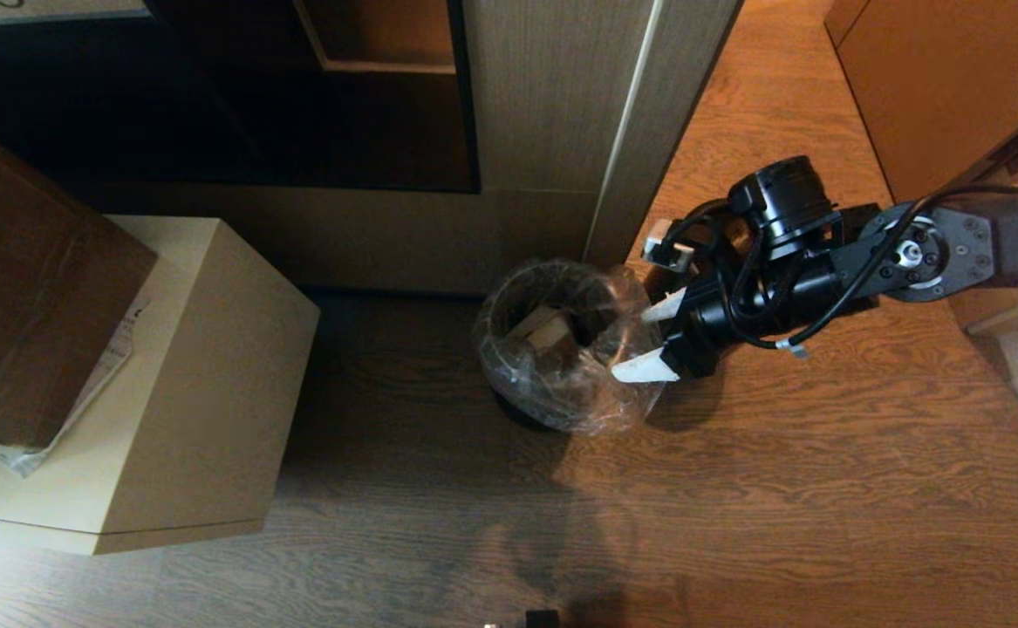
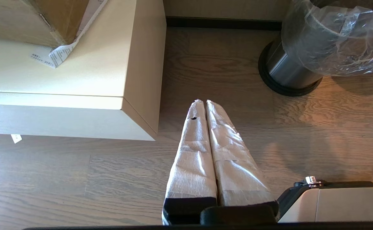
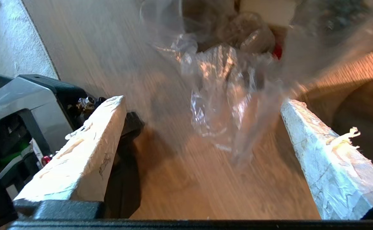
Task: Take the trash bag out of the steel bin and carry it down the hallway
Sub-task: Pick up the trash bag
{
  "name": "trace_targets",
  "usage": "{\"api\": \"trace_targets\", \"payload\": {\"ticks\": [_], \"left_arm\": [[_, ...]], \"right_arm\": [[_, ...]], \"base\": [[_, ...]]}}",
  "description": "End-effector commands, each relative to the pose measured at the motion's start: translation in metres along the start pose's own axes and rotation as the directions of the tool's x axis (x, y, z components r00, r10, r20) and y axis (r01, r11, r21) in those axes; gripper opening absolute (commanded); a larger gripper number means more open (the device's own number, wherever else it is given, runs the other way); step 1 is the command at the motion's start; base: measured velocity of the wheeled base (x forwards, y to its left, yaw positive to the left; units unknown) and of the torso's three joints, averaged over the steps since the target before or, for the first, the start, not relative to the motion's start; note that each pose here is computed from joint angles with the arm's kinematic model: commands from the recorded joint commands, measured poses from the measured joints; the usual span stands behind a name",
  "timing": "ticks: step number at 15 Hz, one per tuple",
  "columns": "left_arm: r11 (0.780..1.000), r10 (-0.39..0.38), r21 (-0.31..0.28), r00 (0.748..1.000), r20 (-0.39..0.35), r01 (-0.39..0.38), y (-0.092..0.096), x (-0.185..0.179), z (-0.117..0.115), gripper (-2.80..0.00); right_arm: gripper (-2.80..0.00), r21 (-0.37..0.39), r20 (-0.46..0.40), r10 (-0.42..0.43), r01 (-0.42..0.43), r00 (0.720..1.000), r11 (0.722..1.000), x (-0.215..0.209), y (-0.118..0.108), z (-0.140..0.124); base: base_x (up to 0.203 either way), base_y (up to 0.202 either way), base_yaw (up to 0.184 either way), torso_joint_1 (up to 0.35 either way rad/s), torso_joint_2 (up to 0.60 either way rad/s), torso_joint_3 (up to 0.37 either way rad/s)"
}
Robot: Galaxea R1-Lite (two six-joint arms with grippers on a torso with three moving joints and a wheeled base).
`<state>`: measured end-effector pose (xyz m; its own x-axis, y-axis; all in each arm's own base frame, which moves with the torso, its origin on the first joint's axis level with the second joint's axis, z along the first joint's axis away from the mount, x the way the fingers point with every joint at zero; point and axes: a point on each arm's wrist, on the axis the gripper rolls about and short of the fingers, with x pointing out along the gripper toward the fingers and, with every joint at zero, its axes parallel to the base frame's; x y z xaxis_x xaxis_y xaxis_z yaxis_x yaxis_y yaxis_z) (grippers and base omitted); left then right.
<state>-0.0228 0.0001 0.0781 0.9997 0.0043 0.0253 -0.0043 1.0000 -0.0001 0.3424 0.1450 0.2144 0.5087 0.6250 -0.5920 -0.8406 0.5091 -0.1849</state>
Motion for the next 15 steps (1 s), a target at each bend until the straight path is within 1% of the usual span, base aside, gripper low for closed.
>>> {"api": "trace_targets", "payload": {"ticks": [1,4,7,8,12,15], "left_arm": [[1.000,0.000,0.000,1.000,-0.011,0.000,0.000,0.001,-0.003,-2.80],[1.000,0.000,0.000,1.000,-0.011,0.000,0.000,0.001,-0.003,-2.80],[1.000,0.000,0.000,1.000,-0.011,0.000,0.000,0.001,-0.003,-2.80],[1.000,0.000,0.000,1.000,-0.010,0.000,0.000,0.001,-0.003,-2.80],[1.000,0.000,0.000,1.000,-0.011,0.000,0.000,0.001,-0.003,-2.80],[1.000,0.000,0.000,1.000,-0.010,0.000,0.000,0.001,-0.003,-2.80]], "right_arm": [[0.00,0.001,-0.013,0.017,-0.017,1.000,1.000,0.016,-0.003,-0.003],[0.00,-0.003,-0.018,0.033,-0.033,0.999,0.999,0.037,-0.006,-0.002],[0.00,-0.026,0.011,0.025,-0.024,1.000,0.999,0.060,-0.014,0.005],[0.00,-0.026,0.008,0.029,-0.029,1.000,0.999,0.067,-0.015,0.005],[0.00,-0.007,-0.026,0.059,-0.060,0.998,0.998,0.077,-0.011,-0.001],[0.00,-0.014,-0.023,0.063,-0.063,0.998,0.998,0.089,-0.013,0.000]], "base": [[0.000,0.000,0.000,0.000,0.00,0.000],[0.000,0.000,0.000,0.000,0.00,0.000],[0.000,0.000,0.000,0.000,0.00,0.000],[0.000,0.000,0.000,0.000,0.00,0.000],[0.000,0.000,0.000,0.000,0.00,0.000],[0.000,0.000,0.000,0.000,0.00,0.000]]}}
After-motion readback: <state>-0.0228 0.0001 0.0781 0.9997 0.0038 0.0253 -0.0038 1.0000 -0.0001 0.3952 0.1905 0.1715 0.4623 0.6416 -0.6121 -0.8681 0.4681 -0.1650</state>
